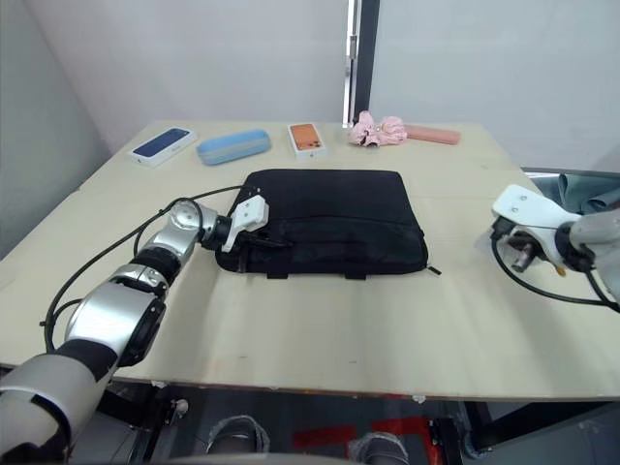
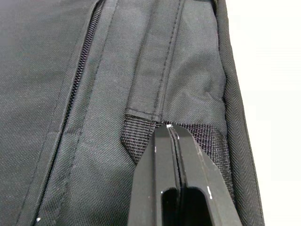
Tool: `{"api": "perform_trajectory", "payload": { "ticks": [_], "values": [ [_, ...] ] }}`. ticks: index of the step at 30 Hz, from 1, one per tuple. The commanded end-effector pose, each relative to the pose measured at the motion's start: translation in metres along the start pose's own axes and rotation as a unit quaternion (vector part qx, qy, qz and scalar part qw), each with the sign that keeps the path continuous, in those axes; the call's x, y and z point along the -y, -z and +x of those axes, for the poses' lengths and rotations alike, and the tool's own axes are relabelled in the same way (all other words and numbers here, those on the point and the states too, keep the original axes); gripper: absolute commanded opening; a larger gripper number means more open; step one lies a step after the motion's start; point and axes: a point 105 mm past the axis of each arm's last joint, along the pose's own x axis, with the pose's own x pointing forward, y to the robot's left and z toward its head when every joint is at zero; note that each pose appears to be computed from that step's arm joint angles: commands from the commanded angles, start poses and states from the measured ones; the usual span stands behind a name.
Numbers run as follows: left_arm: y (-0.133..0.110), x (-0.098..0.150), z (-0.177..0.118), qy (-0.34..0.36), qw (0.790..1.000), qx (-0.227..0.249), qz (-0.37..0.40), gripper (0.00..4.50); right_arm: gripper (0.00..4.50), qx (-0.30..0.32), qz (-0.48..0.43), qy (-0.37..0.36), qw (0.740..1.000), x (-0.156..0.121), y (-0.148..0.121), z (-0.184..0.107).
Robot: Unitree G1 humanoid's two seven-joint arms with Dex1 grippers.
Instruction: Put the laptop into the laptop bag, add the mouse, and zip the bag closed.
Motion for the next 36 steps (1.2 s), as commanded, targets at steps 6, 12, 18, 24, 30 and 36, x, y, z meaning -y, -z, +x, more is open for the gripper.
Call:
{"api": "perform_trajectory", "payload": {
  "ticks": [6,12,18,24,30,36],
  "values": [
    [0.032,0.016,-0.001,0.034,0.997,-0.067,-0.035,0.0,0.03,-0.003,-0.051,0.065,0.997,0.013,-0.024,0.011],
    [0.034,0.018,-0.001,0.041,0.996,-0.072,-0.033,0.0,0.03,-0.026,-0.057,0.108,0.992,0.026,-0.028,0.02],
    [0.039,0.022,-0.001,0.048,0.995,-0.08,-0.031,0.0,0.03,-0.006,-0.077,0.14,0.987,0.029,-0.05,0.032],
    [0.04,0.024,-0.001,0.052,0.995,-0.081,-0.032,0.0,0.03,0.065,-0.026,0.129,0.989,0.01,-0.083,0.057],
    [0.042,0.028,0.0,0.062,0.994,-0.085,-0.03,0.0,0.03,0.035,-0.005,0.156,0.987,0.013,-0.075,0.074],
    [0.045,0.031,0.0,0.071,0.993,-0.09,-0.029,0.0,0.03,0.046,0.03,0.206,0.977,0.032,-0.086,0.071]
  ]
}}
